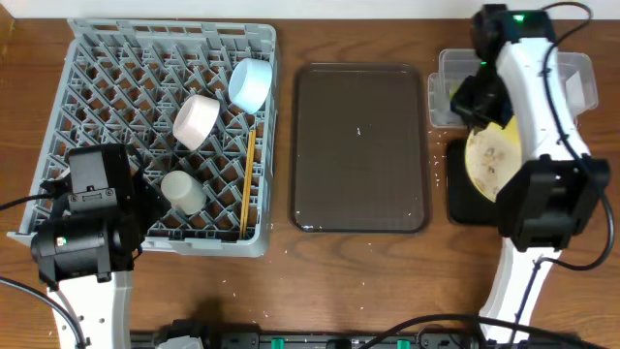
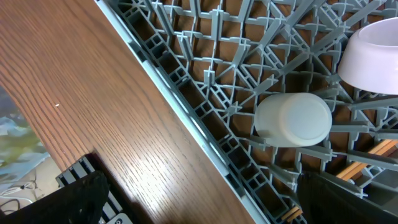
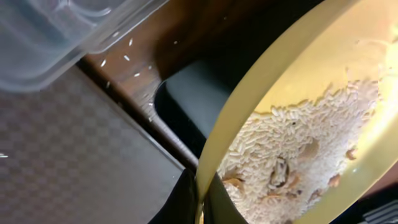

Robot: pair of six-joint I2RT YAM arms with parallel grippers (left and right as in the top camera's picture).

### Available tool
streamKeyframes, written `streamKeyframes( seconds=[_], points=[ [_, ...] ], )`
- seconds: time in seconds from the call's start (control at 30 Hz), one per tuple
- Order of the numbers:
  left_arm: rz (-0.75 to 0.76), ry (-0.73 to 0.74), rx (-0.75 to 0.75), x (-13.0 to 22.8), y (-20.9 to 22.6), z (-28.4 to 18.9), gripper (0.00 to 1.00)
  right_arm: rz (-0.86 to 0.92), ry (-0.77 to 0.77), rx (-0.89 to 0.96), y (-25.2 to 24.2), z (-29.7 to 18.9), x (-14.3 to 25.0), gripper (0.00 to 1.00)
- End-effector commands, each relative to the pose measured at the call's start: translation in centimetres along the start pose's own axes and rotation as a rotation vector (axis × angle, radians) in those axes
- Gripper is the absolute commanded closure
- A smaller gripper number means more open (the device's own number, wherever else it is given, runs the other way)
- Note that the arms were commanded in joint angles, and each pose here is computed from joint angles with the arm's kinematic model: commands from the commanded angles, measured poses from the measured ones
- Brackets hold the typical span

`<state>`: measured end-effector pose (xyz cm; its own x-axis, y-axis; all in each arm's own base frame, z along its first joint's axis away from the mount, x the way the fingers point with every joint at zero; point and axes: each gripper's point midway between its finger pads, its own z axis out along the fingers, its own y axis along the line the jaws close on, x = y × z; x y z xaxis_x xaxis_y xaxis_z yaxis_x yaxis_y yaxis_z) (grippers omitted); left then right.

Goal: Sort waste into correct bins and load items into the dishwasher
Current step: 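Carry the yellow plate right over the black tray, then tilt the yellow plate to scrape food scraps onto the black tray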

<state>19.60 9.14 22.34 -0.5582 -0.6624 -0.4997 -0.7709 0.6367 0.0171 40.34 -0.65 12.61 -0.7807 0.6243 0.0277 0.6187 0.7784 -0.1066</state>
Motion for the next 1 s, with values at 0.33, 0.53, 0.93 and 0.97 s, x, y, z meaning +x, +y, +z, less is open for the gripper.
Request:
streamKeyframes(
  seconds=[0.33,0.53,0.93,0.97],
  points=[
    [-0.004,-0.018,-0.009,-0.5,0.3,-0.3,0.02,0.032,0.059,-0.288,-2.5,-1.8,-3.6,0.98],
    [-0.004,-0.018,-0.009,-0.5,0.3,-0.3,0.02,0.053,0.072,-0.354,-3.2,-2.0,-4.4,0.98],
    [-0.004,-0.018,-0.009,-0.5,0.3,-0.3,0.02,0.085,0.120,-0.503,-4.2,-2.8,-5.2,0.98],
    [-0.004,-0.018,-0.009,-0.5,0.3,-0.3,0.02,0.096,0.132,-0.517,-4.4,-2.9,-5.2,0.98]
  ],
)
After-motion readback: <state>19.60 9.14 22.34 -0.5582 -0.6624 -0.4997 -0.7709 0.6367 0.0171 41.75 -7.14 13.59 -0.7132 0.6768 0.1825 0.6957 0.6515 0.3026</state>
